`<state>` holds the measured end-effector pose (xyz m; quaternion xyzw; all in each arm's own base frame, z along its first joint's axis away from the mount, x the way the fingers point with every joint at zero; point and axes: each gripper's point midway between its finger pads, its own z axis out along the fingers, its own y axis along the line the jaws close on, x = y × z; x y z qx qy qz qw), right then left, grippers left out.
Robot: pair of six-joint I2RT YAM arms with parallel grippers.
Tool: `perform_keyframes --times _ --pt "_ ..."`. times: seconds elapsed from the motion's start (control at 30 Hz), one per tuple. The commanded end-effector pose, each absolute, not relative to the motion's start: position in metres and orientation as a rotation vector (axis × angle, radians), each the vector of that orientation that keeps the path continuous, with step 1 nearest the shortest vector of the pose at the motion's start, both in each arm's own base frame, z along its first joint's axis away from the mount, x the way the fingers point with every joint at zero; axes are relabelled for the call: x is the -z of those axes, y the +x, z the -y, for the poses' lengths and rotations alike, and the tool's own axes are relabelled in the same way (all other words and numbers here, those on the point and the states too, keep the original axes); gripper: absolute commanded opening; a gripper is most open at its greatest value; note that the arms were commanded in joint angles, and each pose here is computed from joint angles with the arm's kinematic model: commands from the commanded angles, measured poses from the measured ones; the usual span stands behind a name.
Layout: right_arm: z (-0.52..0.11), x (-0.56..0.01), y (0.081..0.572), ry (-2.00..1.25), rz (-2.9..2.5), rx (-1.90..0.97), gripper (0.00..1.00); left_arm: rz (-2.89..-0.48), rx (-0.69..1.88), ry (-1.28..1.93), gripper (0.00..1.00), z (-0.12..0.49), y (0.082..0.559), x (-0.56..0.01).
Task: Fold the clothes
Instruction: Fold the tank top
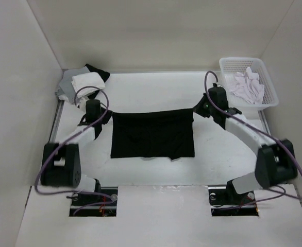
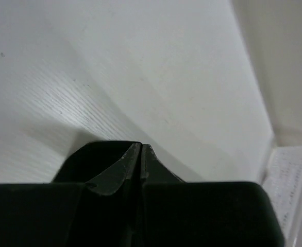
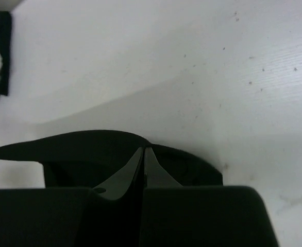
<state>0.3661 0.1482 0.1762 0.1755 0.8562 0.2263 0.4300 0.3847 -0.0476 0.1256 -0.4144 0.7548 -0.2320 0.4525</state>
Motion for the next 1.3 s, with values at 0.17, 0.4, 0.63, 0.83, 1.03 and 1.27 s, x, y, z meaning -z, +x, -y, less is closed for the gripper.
perform_keyframes --times 0.17,0.4,0.63,0.83,1.03,1.27 --pt "-0.153 -0.191 0.501 0.460 -2.081 -0.733 0.01 -1.773 0.750 -0.963 0.00 0.069 0.526 -0.157" --pt "-0.142 -0.192 0.472 0.483 -2.018 -0.738 0.01 -1.713 0.770 -0.949 0.00 0.063 0.496 -0.168" --pt "-0.140 -0.175 0.409 0.482 -1.996 -0.742 0.01 -1.681 0.840 -0.974 0.00 0.063 0.447 -0.148" --pt "-0.138 -0.160 0.357 0.469 -1.993 -0.719 0.01 -1.643 0.871 -0.947 0.01 0.059 0.403 -0.150" --pt "-0.147 -0.126 0.310 0.470 -2.060 -0.733 0.01 -1.680 0.852 -0.930 0.01 0.055 0.368 -0.132" --pt "-0.150 -0.069 0.279 0.549 -2.186 -0.684 0.17 -1.772 0.797 -1.008 0.09 0.043 0.351 -0.084"
